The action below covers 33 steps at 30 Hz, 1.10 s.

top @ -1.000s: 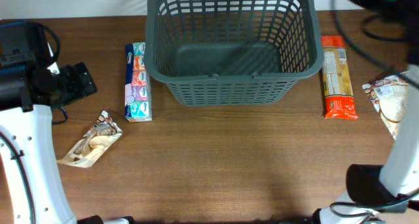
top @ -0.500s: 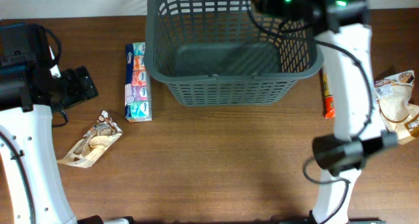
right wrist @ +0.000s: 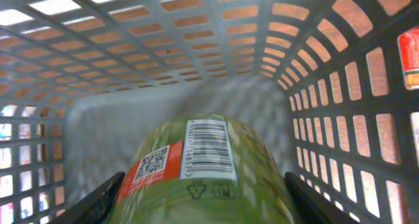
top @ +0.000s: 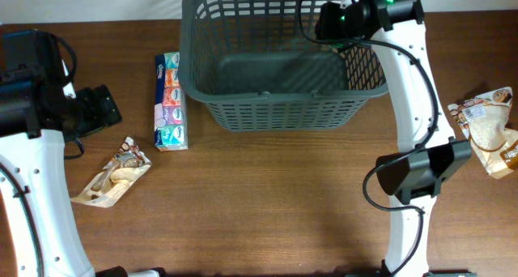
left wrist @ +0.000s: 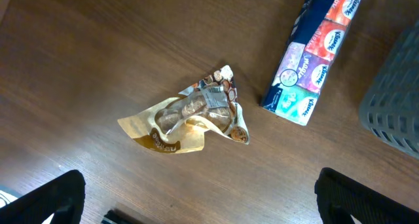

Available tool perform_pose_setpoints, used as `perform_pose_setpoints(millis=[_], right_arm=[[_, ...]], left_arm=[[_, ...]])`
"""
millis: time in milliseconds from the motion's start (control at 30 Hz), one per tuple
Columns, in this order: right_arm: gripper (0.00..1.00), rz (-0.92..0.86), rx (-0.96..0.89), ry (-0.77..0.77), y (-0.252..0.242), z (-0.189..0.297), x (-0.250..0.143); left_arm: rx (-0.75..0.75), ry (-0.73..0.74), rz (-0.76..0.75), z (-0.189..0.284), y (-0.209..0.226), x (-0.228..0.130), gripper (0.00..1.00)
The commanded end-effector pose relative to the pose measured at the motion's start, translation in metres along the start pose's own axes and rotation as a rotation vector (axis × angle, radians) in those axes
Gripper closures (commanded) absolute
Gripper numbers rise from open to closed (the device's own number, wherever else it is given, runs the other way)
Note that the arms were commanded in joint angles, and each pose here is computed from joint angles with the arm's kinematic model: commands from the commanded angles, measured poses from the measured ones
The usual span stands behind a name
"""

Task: Pack container
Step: 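Lift the jar with the right gripper and carry it over the basket, then lower the jar into the basket and open the right gripper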

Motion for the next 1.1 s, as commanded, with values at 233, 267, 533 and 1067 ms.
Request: perform_pose_setpoints(millis=[233, 267, 533, 1067], right_arm=[[0.96, 0.000, -0.095, 0.086, -0.012, -0.050, -0.012], [0.96, 0.000, -0.101, 0.096, -0.013, -0.055, -0.014], [0.96, -0.002, -0.153, 0.152, -0.022, -0.083, -0.024], [0.96, 0.003, -0.252, 0.276, -0.044, -0.127, -0.052]], left_arm=[[-0.002, -0.003, -0.008, 0.002, 0.001, -0.002, 0.00], [-0.002, -0.002, -0.008, 0.002, 0.001, -0.002, 0.00], [-0.002, -0.003, -0.008, 0.002, 0.001, -0.002, 0.00], [-0.002, -0.002, -0.008, 0.002, 0.001, -0.002, 0.00]])
Point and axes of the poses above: each gripper's point midway between its finger pads, its own z axis back along the fingers, its own y axis along the line the jaws close on, x = y × z, the point moved 5 cm from there along z, back along the fingers, and after that the axes turned 14 degrees about -z, right-handed, at the moved point
